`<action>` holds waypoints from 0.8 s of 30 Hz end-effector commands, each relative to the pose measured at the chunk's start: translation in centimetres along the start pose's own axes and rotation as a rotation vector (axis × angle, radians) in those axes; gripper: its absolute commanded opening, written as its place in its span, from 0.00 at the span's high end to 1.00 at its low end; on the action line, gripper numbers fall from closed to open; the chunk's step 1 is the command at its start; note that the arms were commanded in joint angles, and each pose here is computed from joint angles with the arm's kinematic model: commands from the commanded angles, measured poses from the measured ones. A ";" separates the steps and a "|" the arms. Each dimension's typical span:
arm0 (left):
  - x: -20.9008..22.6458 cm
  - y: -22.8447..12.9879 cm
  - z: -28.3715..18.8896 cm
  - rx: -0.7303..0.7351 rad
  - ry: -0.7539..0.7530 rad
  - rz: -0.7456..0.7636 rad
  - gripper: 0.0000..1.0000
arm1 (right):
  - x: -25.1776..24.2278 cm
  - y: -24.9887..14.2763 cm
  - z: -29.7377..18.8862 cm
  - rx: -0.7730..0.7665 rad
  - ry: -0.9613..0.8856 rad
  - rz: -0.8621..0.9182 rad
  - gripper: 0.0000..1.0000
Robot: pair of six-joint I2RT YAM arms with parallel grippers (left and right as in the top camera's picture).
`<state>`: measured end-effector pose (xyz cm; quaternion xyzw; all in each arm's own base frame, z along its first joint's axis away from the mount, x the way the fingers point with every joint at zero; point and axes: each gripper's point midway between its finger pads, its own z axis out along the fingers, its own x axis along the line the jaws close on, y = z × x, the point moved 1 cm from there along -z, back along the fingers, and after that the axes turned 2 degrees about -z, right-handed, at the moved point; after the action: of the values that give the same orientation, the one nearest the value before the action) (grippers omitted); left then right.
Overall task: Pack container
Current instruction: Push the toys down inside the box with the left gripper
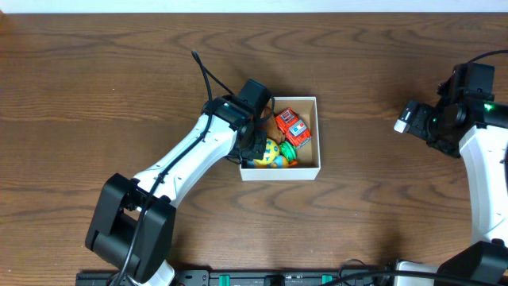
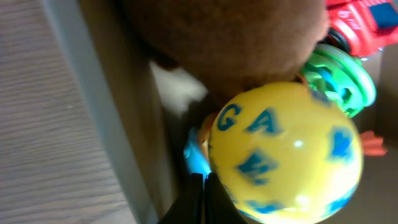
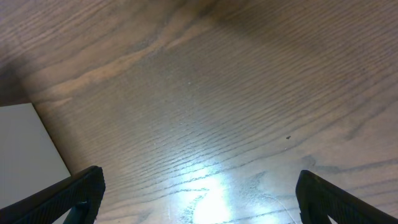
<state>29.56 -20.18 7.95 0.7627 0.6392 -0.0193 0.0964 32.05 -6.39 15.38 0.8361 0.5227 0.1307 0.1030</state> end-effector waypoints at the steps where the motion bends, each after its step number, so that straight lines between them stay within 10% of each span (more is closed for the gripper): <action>1: -1.3 -0.6 0.2 0.022 -0.045 0.057 0.94 | 0.0 -0.3 0.4 0.015 0.004 -0.007 0.01; 24: -6.6 0.9 -1.5 -0.132 -0.098 0.307 0.94 | 0.0 -0.3 0.4 0.014 0.003 -0.008 0.01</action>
<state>28.30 -26.06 8.67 0.8336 0.5294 -0.0187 0.1566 32.06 -6.38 15.38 0.8361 0.5228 0.1309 0.1029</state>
